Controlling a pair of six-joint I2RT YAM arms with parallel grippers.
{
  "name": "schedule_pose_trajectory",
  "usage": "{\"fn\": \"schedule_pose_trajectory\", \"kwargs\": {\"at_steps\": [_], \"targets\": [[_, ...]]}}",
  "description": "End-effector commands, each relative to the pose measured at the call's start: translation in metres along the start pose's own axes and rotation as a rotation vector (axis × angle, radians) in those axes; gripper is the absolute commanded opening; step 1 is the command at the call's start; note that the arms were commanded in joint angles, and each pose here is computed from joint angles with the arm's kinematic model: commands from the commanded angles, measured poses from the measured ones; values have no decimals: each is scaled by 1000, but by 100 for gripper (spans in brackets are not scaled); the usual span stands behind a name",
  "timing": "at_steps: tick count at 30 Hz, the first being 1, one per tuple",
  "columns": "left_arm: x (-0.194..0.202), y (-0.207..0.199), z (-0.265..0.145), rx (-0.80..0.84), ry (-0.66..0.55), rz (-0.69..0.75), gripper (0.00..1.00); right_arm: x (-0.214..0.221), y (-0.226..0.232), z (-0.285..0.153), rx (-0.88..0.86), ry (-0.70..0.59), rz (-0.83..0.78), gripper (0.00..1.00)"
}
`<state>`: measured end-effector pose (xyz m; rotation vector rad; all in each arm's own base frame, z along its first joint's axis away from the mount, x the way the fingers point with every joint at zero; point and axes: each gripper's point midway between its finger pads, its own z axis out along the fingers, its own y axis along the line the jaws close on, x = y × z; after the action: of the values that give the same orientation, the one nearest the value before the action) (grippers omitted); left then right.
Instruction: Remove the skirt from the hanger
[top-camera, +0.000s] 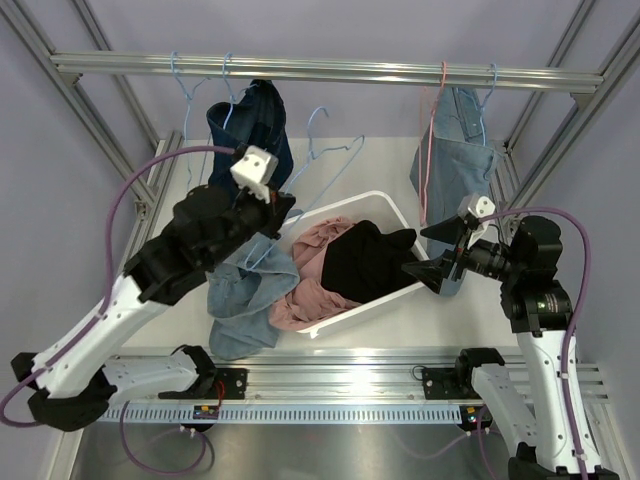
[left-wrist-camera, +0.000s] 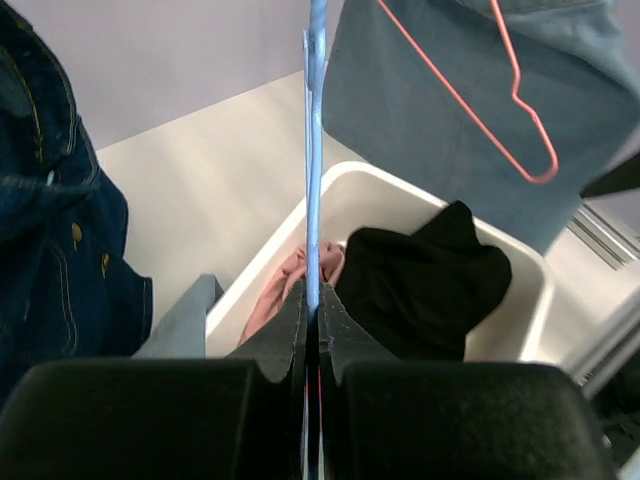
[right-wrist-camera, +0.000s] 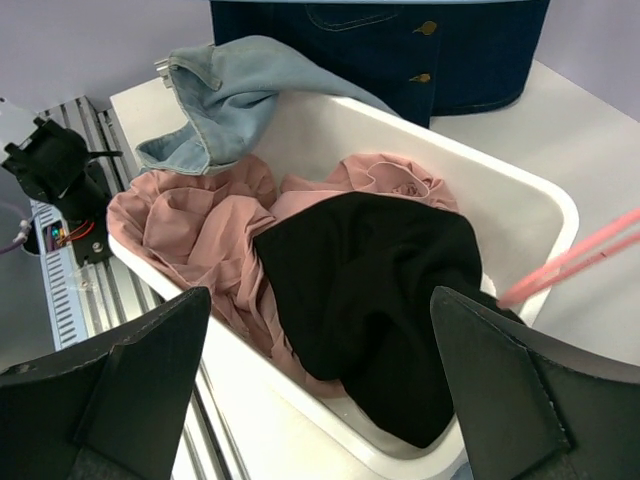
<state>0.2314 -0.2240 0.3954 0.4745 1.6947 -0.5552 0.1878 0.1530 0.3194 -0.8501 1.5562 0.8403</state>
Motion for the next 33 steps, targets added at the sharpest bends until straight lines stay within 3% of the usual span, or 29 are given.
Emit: {"fn": "schedule_pose_trajectory", "kwargs": {"at_steps": [1, 9, 20, 30, 33], "targets": [[-65, 10, 22, -72, -186, -7, 0, -14, -5, -1, 19, -67, -61, 99], [-94, 7, 88, -67, -231, -55, 0, -7, -10, -9, 52, -76, -75, 99], [-73, 25, 149, -137, -150, -94, 0, -8, -8, -12, 62, -80, -92, 100], [-46, 18, 156, -95, -74, -115, 0, -7, -7, -12, 59, -79, -90, 100], [-46, 13, 149, -67, -73, -127, 11, -8, -7, -13, 59, -81, -91, 100]]}}
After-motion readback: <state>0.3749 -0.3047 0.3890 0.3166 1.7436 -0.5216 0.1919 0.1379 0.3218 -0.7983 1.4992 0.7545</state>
